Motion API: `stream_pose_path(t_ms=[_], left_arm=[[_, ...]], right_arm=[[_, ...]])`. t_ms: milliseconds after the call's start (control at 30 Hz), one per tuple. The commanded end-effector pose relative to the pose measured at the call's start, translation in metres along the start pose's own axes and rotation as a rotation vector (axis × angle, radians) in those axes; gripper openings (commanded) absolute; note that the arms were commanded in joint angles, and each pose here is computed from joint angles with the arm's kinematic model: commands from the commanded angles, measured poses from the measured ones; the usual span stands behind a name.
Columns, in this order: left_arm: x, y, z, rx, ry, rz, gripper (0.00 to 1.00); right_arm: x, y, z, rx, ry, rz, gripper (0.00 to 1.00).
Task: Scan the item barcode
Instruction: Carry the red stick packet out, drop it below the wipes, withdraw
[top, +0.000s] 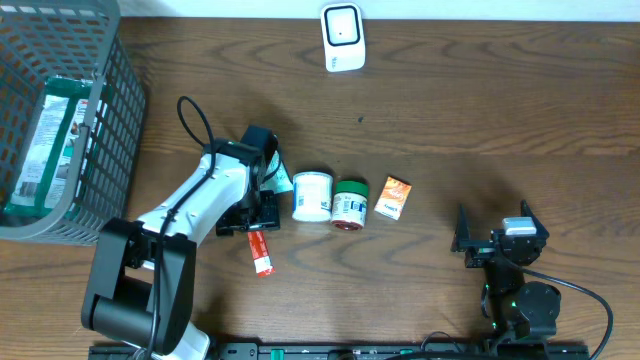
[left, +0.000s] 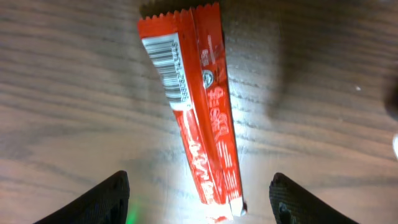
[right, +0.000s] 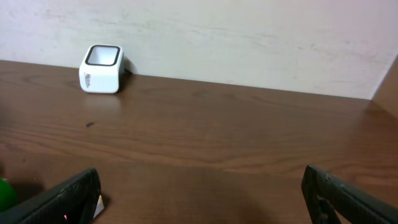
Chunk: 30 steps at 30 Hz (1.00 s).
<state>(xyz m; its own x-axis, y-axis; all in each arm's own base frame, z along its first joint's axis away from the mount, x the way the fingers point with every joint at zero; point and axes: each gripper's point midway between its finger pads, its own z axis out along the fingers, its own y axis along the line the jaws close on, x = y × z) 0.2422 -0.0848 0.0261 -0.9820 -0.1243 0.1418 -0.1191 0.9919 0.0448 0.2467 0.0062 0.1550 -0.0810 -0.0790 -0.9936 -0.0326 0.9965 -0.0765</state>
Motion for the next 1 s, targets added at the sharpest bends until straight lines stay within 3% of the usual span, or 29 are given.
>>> stream_pose_path(t_ms=[0, 100, 267, 400, 600, 767, 967], left_arm=[[-0.017, -0.008, -0.037, 0.029, -0.083, 0.002, 0.70], [-0.025, -0.010, -0.066, 0.060, -0.167, 0.007, 0.70], [-0.032, -0.003, -0.154, 0.125, -0.456, 0.001, 0.70], [-0.029, 0.030, -0.230, 0.070, -0.742, -0.068, 0.70], [0.018, 0.111, -0.347, -0.031, -1.226, -0.315, 0.70], [0.055, 0.132, -0.391, 0.074, -1.427, -0.403, 0.70], [0.061, 0.135, -0.412, 0.122, -1.497, -0.429, 0.70]], right_arm=[[0.002, -0.004, 0.000, 0.016, 0.005, -0.005, 0.99], [0.002, -0.004, 0.000, 0.016, 0.005, -0.005, 0.99], [0.002, -0.004, 0.000, 0.016, 0.005, -0.005, 0.99], [0.002, -0.004, 0.000, 0.016, 0.005, -0.005, 0.99], [0.002, -0.004, 0.000, 0.016, 0.005, -0.005, 0.99], [0.002, -0.004, 0.000, 0.016, 0.005, -0.005, 0.99], [0.002, -0.004, 0.000, 0.016, 0.005, -0.005, 0.99]])
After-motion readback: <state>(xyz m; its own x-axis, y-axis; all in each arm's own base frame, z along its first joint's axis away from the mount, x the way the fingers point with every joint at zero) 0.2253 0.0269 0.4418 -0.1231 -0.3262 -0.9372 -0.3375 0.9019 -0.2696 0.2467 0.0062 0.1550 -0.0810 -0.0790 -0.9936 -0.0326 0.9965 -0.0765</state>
